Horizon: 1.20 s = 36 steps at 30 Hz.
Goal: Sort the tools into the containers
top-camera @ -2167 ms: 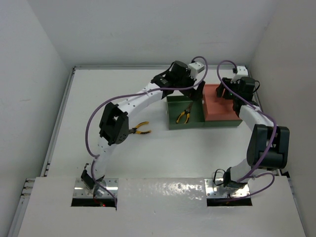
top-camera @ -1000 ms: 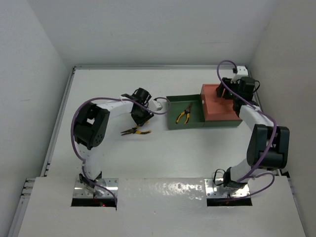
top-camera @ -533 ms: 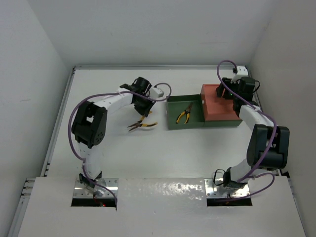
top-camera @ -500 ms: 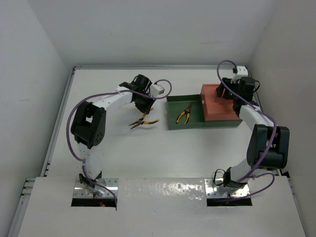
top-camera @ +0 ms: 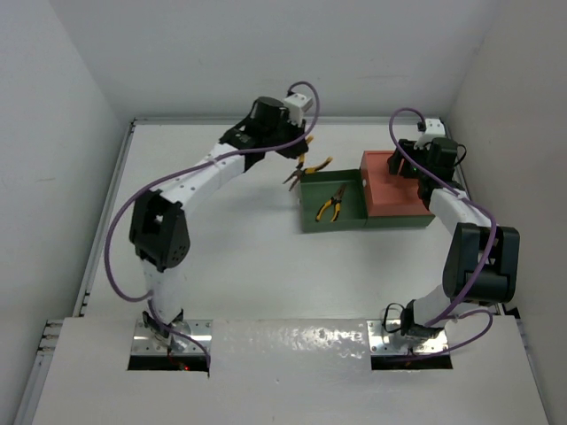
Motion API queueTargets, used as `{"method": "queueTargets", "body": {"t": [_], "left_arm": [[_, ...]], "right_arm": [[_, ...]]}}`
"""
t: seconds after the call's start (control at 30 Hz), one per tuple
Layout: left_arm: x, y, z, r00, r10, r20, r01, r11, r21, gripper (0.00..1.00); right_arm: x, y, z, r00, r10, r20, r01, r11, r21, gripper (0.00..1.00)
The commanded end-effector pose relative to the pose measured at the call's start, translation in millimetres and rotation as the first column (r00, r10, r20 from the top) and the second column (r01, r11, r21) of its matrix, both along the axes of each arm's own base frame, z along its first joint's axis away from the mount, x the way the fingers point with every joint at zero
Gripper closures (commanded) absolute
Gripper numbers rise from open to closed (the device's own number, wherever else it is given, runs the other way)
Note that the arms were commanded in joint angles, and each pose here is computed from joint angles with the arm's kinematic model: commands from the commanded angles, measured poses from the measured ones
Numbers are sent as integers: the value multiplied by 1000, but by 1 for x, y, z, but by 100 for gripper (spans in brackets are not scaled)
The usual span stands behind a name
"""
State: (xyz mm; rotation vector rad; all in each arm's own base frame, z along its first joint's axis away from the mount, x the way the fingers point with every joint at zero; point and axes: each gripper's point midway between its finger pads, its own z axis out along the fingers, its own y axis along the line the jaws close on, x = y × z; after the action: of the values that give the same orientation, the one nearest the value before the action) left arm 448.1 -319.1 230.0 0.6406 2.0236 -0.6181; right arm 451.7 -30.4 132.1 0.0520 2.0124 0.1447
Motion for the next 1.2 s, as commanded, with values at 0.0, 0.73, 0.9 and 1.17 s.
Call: {"method": "queueTargets", "body": {"t": [0.0, 0.73, 0.9, 1.17], "left_arm": [[4, -69, -5, 999, -39, -11, 38, 995, -91, 100], [10, -130, -36, 995, -93, 29, 94, 995, -32, 15], [11, -128, 17, 985, -109, 131, 117, 992, -56, 20], [10, -77, 8, 984, -149, 95, 144, 988, 55, 100]], "right_arm": [[-88, 8, -114, 885, -15, -466, 50, 997, 63, 37], [-89, 8, -117, 878, -19, -477, 54, 997, 59, 37], [-89, 8, -119, 878, -19, -479, 54, 997, 59, 37], [-90, 8, -120, 874, -17, -485, 53, 997, 61, 37]]}}
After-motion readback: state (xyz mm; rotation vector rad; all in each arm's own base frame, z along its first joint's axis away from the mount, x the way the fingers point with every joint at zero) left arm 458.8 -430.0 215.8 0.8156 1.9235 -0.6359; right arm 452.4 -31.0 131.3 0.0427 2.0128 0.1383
